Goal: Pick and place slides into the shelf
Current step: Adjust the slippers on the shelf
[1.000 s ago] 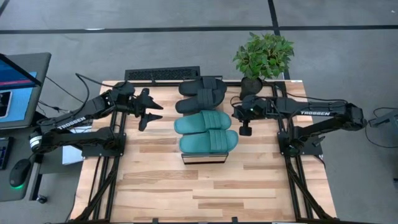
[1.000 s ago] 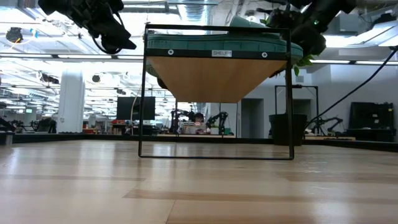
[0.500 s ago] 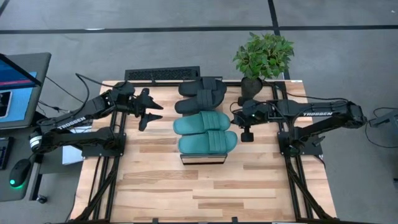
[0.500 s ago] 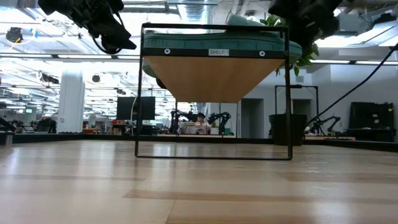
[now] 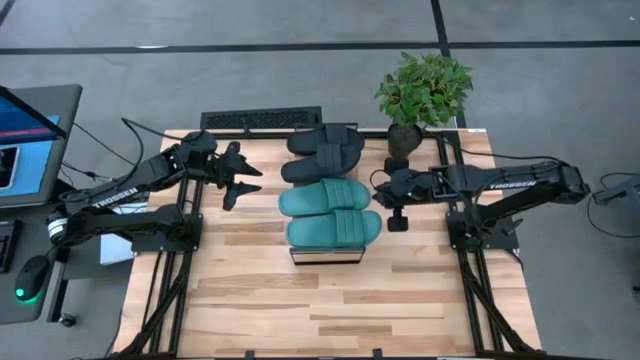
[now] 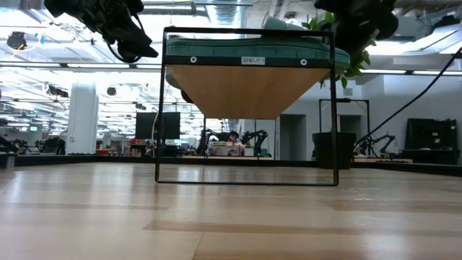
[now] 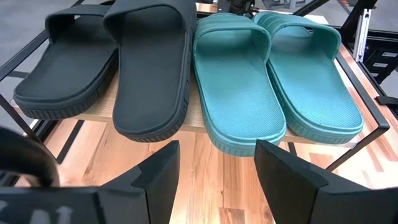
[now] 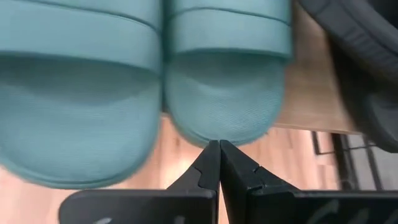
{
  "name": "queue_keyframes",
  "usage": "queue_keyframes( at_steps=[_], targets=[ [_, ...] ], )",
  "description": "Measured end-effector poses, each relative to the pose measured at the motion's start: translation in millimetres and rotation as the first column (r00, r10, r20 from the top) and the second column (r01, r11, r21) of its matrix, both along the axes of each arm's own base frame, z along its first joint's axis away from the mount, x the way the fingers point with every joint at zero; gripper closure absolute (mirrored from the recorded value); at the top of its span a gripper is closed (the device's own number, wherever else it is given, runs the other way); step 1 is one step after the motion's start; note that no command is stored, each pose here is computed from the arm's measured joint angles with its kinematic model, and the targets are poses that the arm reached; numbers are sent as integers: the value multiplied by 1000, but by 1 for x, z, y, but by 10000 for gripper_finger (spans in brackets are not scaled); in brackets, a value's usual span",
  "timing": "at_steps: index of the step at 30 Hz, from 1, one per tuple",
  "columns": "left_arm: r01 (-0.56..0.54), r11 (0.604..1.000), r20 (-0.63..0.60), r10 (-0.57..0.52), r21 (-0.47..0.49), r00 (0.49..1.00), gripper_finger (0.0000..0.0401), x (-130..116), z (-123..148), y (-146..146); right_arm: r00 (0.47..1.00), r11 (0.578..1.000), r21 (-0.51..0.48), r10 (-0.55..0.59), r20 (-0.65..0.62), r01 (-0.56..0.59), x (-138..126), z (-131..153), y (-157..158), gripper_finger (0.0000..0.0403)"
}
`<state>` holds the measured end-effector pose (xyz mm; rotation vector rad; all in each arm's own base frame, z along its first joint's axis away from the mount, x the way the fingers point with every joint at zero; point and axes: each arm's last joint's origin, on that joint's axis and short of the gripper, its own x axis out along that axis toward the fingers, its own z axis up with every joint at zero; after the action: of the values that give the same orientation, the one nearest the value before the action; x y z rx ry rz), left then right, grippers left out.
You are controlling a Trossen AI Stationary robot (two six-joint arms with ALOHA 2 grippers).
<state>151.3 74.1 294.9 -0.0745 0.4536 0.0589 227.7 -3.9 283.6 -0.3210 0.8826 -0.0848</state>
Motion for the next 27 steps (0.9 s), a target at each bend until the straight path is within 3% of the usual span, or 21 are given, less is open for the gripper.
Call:
queue_keyframes(
  at_steps=[12,27],
  targets=[
    [0,1000,-2,0,-1,1000,207,0,0,0,999,997,-72,-42,-15,40,1,-1,-31,403],
    [0,1000,-2,0,-1,1000,207,0,0,0,997,997,32,76,19,-77,3,0,-31,403]
  ],
)
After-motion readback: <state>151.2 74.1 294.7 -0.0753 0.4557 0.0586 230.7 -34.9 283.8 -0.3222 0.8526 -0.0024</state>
